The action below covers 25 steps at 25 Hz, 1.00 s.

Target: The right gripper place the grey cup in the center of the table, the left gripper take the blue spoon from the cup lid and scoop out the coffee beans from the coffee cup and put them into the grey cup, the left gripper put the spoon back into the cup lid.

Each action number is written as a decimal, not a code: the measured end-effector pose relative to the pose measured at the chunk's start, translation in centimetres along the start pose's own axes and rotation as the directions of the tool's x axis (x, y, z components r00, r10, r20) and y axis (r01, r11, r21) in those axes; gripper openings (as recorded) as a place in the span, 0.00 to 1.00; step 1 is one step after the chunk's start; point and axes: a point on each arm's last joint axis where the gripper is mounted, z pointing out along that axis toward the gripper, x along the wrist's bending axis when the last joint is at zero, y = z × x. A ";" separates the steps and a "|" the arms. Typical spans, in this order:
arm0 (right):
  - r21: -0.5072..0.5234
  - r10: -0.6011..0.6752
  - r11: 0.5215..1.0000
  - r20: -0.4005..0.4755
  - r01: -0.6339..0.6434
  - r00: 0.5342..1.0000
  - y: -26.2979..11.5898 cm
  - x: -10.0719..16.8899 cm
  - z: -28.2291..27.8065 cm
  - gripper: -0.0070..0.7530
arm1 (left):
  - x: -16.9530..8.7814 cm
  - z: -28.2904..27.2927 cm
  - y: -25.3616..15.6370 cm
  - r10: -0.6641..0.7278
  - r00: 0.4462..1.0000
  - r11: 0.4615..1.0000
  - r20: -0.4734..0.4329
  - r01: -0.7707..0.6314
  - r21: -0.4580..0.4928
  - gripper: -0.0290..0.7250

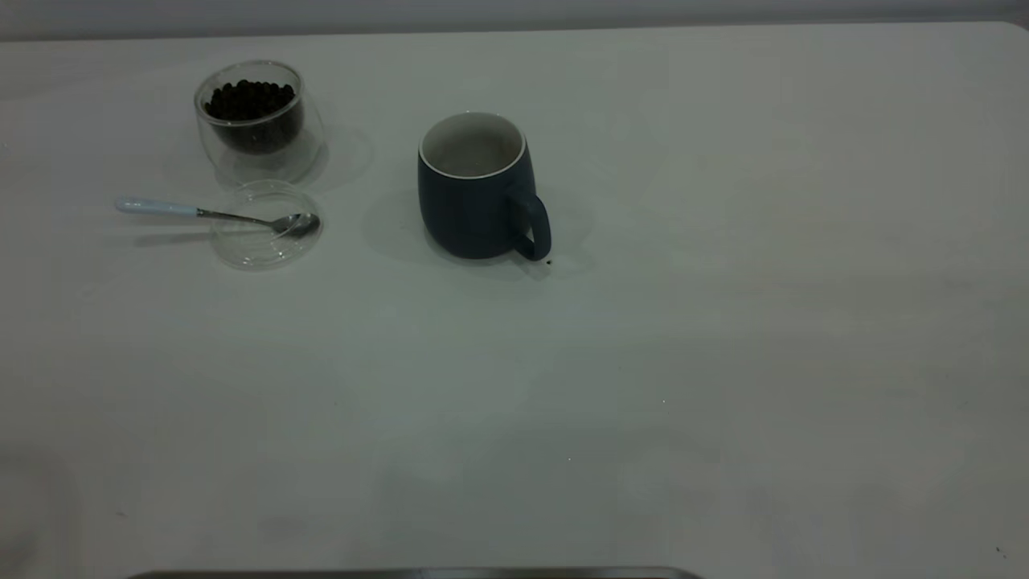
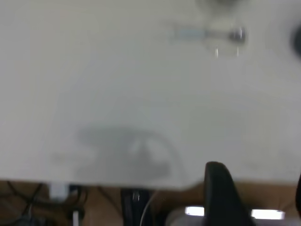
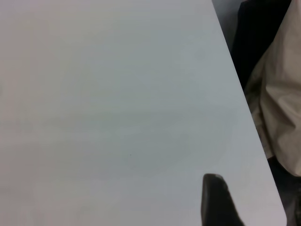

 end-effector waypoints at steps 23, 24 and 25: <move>0.000 0.000 1.000 0.000 0.000 1.000 0.0 0.0 0.0 0.49 | -0.4 3.2 -16.3 0.165 0.982 0.960 0.091 -0.138 -0.244 0.63; 0.000 0.000 1.000 0.000 0.000 1.000 0.0 0.0 0.0 0.49 | -0.3 3.0 -16.7 0.167 0.982 0.953 0.090 -0.137 -0.272 0.63; 0.000 0.000 1.000 0.000 0.000 1.000 0.0 0.0 0.0 0.49 | -0.3 2.7 -17.2 0.171 0.981 0.941 0.089 -0.136 -0.310 0.63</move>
